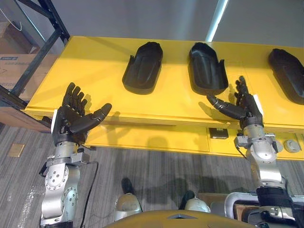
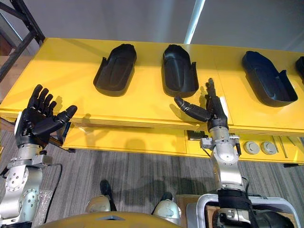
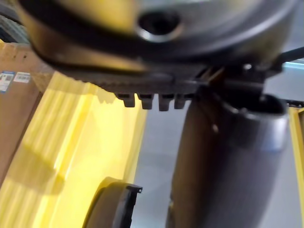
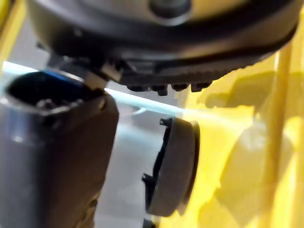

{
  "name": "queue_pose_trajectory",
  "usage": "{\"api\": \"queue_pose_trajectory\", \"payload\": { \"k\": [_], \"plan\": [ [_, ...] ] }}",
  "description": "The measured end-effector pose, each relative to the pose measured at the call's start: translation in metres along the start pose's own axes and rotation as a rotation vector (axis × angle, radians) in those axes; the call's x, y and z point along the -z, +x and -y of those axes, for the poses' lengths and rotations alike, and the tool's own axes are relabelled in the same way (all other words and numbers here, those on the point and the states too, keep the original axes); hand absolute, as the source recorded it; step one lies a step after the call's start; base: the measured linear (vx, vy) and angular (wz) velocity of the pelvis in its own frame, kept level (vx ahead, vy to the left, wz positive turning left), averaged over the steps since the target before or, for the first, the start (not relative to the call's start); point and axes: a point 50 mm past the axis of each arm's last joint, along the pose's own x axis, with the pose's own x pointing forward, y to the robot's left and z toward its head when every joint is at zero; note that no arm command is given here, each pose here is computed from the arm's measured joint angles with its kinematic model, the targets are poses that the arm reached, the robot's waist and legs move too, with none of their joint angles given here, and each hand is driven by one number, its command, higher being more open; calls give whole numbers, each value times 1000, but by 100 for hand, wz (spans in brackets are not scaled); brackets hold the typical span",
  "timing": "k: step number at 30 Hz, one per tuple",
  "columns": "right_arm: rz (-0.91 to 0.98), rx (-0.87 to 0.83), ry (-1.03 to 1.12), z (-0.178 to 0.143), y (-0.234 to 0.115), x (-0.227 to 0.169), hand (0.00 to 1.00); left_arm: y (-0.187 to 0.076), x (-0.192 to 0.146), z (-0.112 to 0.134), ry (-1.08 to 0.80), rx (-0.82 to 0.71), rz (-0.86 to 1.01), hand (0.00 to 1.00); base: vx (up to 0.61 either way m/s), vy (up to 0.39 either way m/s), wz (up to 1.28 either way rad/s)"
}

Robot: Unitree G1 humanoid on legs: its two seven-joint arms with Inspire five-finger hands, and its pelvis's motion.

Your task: Walk over and take three plastic housings, then place them on the shelf

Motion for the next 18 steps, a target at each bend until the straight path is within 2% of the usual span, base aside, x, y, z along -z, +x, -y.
{"api": "queue_pose_trajectory", "payload": {
  "k": [4, 7, 18],
  "plan": [
    [274, 67, 43, 4, -1, -47, 100, -1, 4, 6, -19, 17, -19, 100, -2, 9, -9],
    [385, 82, 20, 4, -6, -66, 100, -1, 8, 7, -28, 22, -55, 100, -3, 18, -12],
    [265, 48, -21, 9, -31, -46, 100, 16, 21, 16, -59, 22, -103, 100, 15, 9, -11]
  ]
}}
